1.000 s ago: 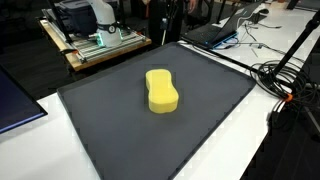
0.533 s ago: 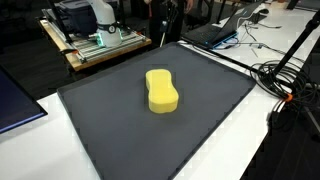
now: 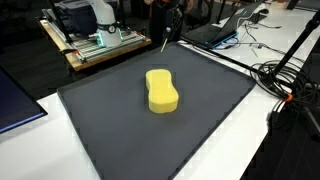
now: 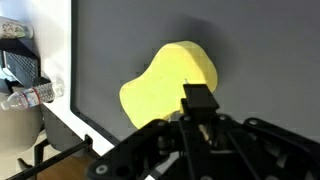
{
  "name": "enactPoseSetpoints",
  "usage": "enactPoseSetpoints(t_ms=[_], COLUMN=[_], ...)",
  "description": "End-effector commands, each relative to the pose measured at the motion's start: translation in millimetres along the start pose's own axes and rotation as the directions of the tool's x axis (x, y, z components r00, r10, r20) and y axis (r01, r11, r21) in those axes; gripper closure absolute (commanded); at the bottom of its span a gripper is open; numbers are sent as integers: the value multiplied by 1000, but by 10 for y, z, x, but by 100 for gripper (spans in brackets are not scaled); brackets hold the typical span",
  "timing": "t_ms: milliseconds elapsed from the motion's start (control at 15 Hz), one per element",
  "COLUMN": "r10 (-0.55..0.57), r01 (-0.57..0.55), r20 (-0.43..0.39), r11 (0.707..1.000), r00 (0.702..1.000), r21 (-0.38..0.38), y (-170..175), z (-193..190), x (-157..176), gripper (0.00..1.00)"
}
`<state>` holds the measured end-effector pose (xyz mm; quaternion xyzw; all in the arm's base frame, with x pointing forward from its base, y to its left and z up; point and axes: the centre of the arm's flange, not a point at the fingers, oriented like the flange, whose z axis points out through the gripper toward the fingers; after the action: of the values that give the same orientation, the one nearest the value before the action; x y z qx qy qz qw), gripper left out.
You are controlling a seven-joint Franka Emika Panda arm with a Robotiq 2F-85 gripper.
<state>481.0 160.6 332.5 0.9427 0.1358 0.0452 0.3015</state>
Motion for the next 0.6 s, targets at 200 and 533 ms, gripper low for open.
enactPoseSetpoints(t_ms=[200, 533], r10=[2, 29], r01=[3, -17], r20=[63, 140], r11=[997, 997], r00=[998, 990], r21=[-82, -81], y=[-302, -348], z=[240, 346], x=[395, 745], gripper=[97, 97])
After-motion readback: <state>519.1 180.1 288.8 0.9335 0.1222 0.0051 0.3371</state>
